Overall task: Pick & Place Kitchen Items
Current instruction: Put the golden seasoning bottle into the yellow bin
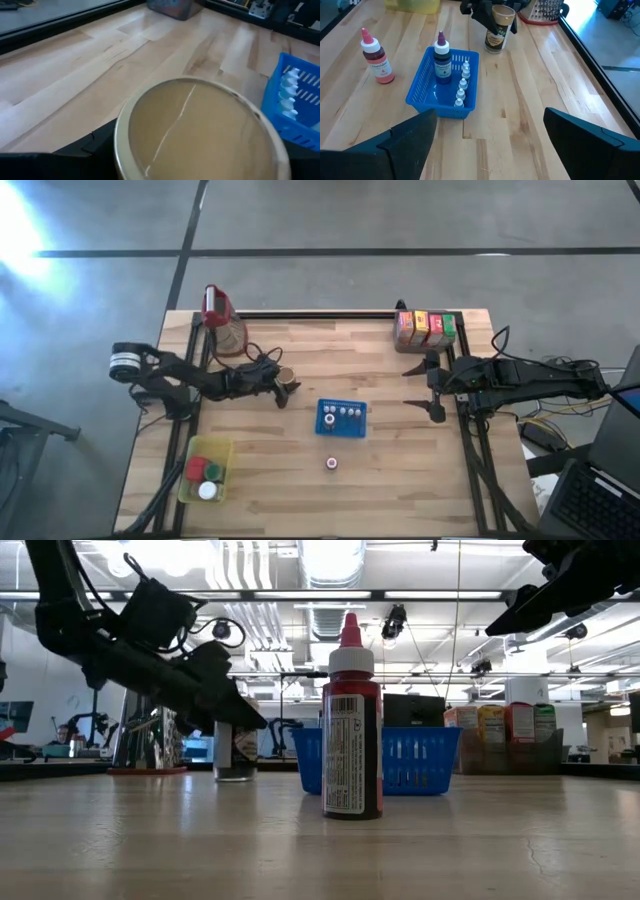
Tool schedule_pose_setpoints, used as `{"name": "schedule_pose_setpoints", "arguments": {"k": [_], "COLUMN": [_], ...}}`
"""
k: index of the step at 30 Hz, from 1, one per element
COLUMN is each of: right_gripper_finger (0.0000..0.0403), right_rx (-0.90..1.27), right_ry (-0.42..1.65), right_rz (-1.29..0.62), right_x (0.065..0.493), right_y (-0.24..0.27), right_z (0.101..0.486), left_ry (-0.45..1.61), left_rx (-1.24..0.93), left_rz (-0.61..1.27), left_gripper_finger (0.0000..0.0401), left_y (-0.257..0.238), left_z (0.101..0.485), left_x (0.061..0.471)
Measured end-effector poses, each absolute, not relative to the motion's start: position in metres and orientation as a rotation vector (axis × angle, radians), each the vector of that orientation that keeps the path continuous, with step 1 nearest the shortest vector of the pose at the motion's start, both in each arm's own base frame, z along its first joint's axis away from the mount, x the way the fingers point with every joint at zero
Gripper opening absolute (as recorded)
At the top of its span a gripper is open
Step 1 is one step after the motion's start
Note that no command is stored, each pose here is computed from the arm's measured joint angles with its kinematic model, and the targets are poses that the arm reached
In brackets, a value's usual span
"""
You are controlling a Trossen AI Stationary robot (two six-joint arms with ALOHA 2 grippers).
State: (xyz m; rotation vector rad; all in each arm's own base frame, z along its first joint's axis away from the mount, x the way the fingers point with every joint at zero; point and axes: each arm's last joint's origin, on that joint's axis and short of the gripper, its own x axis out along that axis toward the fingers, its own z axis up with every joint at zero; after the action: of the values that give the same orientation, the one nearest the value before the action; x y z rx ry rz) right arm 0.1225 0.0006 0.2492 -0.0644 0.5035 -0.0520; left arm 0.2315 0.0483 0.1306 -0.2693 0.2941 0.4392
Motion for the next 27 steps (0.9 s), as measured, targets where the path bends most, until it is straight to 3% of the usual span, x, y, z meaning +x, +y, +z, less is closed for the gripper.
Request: {"name": "schedule_pose_setpoints", "arguments": {"k": [19,27], "right_gripper_finger": [0.0364,0.0364], "right_rx": [-0.063,-0.064], "right_ry": [0.503,0.503], "right_rz": [-0.052,-0.052], "right_x": [0.122,0.122], "right_y": [0.001,0.001], "right_z": [0.249,0.249], "left_ry": [0.257,0.599], "left_rx": [-0.243,-0.192], "left_rz": [0.432,0.453], "left_gripper_finger": [0.0298,0.0298], "left_y": [0.046,0.048], "left_z": [0.175,0.213], "left_x": [0.212,0.221]}}
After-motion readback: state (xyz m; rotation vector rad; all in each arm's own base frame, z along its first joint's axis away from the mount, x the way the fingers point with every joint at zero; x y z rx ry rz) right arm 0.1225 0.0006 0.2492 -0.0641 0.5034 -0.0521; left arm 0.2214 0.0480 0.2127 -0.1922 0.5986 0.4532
